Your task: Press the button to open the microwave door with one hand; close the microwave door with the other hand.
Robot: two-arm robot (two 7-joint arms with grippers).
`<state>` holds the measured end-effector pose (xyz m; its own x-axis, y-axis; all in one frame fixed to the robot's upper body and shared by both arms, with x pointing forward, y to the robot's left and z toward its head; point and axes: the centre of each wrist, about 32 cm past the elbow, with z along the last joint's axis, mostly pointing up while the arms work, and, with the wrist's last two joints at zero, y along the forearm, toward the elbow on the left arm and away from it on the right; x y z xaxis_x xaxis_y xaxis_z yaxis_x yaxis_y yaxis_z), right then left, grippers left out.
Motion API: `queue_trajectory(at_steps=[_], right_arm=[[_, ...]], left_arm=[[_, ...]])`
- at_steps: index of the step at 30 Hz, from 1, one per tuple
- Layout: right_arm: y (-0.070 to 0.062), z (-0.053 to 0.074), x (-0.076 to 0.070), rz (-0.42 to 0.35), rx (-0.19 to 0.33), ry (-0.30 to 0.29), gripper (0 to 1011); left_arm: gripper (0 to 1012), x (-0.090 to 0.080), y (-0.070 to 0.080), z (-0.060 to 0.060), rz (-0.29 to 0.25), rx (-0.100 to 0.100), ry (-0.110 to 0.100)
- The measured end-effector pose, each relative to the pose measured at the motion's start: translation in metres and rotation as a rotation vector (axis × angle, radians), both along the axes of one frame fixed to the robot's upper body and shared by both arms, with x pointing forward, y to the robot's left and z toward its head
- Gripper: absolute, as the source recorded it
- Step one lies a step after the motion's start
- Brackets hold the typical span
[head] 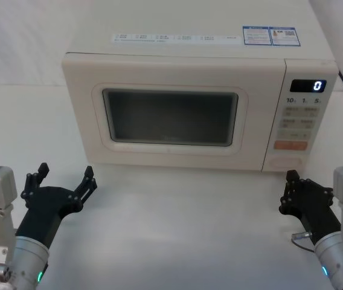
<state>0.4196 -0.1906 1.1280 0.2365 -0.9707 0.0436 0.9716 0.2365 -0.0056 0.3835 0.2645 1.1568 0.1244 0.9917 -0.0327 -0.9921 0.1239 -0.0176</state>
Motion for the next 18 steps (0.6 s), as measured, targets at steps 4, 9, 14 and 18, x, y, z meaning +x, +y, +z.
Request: queue_trajectory(at_steps=[4, 9, 14, 18], right_arm=[[0.001, -0.004, 0.008, -0.008, 0.008, 0.013, 0], [0.003, -0.007, 0.018, -0.026, 0.021, 0.029, 0], [0.003, -0.009, 0.026, -0.036, 0.030, 0.039, 0], [0.003, -0.010, 0.032, -0.043, 0.040, 0.046, 0]], left_arm=[[1001, 0.000, 0.000, 0.000, 0.000, 0.000, 0.000], [1001, 0.000, 0.000, 0.000, 0.000, 0.000, 0.000], [1001, 0.000, 0.000, 0.000, 0.000, 0.000, 0.000], [1001, 0.000, 0.000, 0.000, 0.000, 0.000, 0.000]])
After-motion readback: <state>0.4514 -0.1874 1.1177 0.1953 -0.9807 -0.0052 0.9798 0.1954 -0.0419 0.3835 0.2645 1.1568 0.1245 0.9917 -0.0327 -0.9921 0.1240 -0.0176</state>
